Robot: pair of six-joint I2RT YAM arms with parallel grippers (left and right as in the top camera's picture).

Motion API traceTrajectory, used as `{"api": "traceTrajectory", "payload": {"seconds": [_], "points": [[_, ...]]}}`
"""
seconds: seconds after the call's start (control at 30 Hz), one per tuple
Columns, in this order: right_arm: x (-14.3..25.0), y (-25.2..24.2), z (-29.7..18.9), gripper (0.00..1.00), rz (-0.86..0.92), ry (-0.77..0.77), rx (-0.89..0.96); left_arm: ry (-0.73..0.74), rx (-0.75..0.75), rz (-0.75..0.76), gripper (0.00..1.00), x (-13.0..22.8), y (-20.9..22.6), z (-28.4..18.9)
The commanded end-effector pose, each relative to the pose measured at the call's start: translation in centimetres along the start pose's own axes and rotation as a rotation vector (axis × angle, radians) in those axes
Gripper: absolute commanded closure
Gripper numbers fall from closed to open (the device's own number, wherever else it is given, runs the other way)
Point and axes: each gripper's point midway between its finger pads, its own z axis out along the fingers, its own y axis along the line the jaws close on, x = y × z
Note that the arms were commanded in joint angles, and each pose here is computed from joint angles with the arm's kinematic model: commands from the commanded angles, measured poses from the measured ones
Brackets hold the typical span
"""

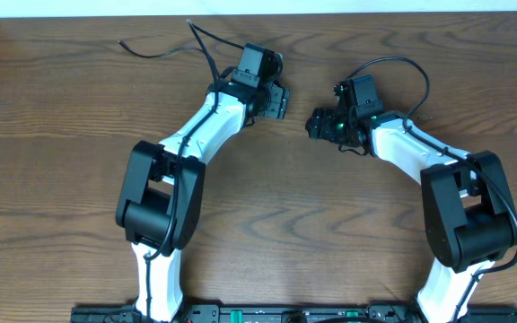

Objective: Untangle cables

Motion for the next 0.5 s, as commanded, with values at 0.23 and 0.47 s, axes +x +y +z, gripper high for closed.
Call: {"api": "traceTrajectory", "payload": {"seconds": [0.23, 0.47], "points": [[0.0, 0.9, -0.6, 0.25, -0.033, -0.015, -0.009, -0.002, -0.077, 0.136, 0.38, 0.5, 1.7, 3.6], [0.0, 0.9, -0.6, 0.24, -0.033, -0.015, -0.008, 0.003, -0.075, 0.162, 0.69, 0.9, 1.7, 4.4]]}}
